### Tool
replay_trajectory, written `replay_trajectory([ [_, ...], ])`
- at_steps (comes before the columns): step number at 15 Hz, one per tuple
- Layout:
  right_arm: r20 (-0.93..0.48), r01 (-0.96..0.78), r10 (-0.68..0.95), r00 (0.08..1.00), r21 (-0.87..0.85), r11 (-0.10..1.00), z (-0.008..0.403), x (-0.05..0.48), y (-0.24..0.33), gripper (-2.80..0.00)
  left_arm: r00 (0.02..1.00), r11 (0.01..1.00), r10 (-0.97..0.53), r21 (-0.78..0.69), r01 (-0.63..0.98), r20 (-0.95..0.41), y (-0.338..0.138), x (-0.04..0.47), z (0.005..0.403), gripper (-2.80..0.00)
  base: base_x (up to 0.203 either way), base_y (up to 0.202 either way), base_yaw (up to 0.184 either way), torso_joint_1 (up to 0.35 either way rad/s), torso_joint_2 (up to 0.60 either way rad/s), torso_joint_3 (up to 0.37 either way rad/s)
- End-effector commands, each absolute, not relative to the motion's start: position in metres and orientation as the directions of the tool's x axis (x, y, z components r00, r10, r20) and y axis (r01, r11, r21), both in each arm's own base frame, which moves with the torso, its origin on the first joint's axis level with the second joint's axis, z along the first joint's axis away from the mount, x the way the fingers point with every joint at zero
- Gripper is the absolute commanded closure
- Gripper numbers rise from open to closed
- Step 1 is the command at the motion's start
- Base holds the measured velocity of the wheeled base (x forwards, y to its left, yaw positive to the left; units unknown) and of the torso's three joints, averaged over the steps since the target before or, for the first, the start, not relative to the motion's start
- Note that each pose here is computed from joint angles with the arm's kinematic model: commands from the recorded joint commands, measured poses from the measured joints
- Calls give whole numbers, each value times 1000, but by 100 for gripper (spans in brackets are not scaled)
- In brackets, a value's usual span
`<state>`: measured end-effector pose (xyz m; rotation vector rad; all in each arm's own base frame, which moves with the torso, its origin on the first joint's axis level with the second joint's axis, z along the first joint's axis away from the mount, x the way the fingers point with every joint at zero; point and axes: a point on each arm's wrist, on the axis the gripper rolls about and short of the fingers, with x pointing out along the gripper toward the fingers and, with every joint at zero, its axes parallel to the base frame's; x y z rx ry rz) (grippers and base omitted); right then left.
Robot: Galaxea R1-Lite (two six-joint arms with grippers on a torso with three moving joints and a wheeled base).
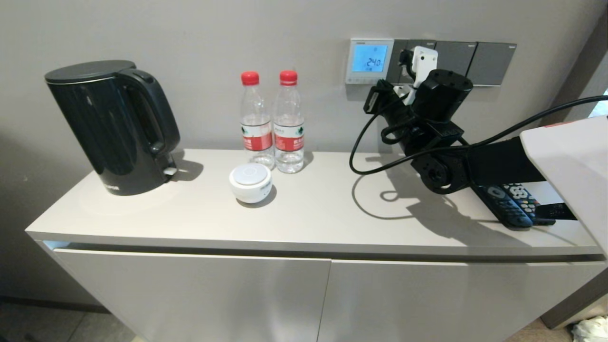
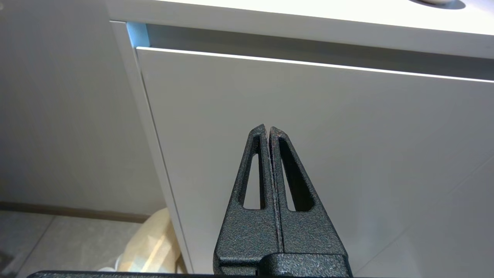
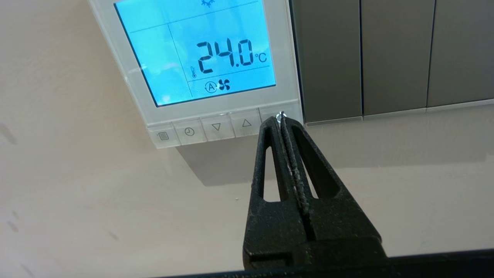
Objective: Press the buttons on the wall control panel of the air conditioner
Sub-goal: Turn off the central air conditioner
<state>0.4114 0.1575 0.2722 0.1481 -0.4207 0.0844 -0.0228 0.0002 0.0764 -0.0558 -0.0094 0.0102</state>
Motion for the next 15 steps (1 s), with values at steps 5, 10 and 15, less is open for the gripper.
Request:
replay_trajectory([
  [5,415,-106,45,909,126,986,271,416,156,0,1000,998,11,-55,-10,11,0,-23,77,0,0,0,0,0,0,0],
  [10,416,-105,44,908,126,986,267,422,158,0,1000,998,11,-57,-10,9,0,-23,76,0,0,0,0,0,0,0],
  [15,422,-102,38,906,130,986,272,416,156,0,1000,998,11,-55,-10,9,0,-23,76,0,0,0,0,0,0,0],
])
